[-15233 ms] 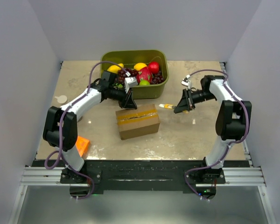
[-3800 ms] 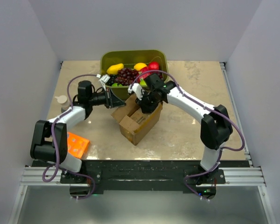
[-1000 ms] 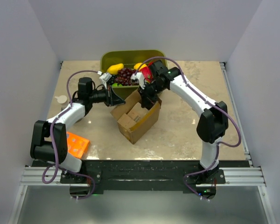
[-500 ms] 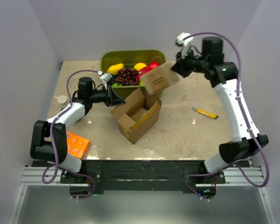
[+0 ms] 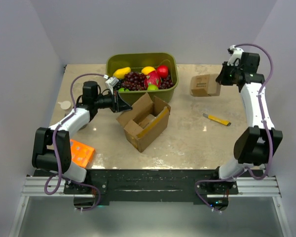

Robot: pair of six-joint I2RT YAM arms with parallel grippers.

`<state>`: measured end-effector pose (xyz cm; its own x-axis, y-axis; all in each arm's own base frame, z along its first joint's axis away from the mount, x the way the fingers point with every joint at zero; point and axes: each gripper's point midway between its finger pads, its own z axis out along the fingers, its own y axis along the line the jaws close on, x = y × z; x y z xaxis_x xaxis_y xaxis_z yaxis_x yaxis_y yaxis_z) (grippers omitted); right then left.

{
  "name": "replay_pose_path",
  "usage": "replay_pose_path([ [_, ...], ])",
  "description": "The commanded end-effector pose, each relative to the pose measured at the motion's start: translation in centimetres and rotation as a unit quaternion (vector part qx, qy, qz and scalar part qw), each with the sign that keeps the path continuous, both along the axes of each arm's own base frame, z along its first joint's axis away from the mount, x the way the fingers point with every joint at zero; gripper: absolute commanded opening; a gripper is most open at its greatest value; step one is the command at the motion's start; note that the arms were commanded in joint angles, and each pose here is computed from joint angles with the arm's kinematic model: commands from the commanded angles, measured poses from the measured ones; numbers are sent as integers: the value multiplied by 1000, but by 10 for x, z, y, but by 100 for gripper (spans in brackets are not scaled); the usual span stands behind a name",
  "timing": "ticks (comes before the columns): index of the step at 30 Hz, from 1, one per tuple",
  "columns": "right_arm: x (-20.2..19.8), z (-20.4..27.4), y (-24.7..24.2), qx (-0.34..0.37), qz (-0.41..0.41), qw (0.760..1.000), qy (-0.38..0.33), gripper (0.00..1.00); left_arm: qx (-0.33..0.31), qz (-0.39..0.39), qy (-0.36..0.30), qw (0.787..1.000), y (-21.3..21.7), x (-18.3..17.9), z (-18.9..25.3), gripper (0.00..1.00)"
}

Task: Unpack the express box

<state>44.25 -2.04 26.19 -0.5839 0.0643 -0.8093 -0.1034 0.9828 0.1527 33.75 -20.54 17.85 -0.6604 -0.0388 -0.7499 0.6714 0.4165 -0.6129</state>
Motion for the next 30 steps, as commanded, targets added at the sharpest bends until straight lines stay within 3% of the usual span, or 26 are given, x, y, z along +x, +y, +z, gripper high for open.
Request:
replay_pose_path([
  [1,33,-16,2,17,0,1000,-10,6,-8,-24,-31,999,-2,1,17,0],
  [3,41,-19,0,16,-3,1000,-4,28,-18,-38,-36,998,-4,-4,24,0],
  [5,48,0,-7,-7,-7,1000,-24,41,-31,-53,-42,997,-7,-8,32,0],
  [8,50,41,7,-8,22,997,-69,50,-48,-72,-50,995,-11,-15,41,0],
  [9,49,51,33,-8,54,995,-82,50,-51,-74,-51,995,-12,-16,42,0],
  [11,36,81,77,-28,131,983,-124,50,-57,-77,-47,994,-14,-20,44,0],
  [12,18,88,145,-28,213,967,-136,49,-58,-77,-47,994,-14,-21,44,0],
  [14,-13,96,204,-33,299,941,-155,47,-65,-75,-38,994,-14,-23,45,0],
  [15,-38,95,248,-22,353,922,-157,42,-68,-75,-38,994,-14,-23,46,0],
  [18,-85,61,304,4,427,897,-115,35,-76,-72,-34,994,-15,-25,50,0],
  [22,-136,12,326,-43,519,849,-91,21,-83,-70,-32,994,-15,-27,57,0],
  [25,-169,-24,320,-87,560,821,-71,19,-87,-68,-28,993,-15,-31,55,0],
  [30,-189,-63,289,-131,554,822,-20,17,-96,-62,-35,993,-14,-35,59,0],
])
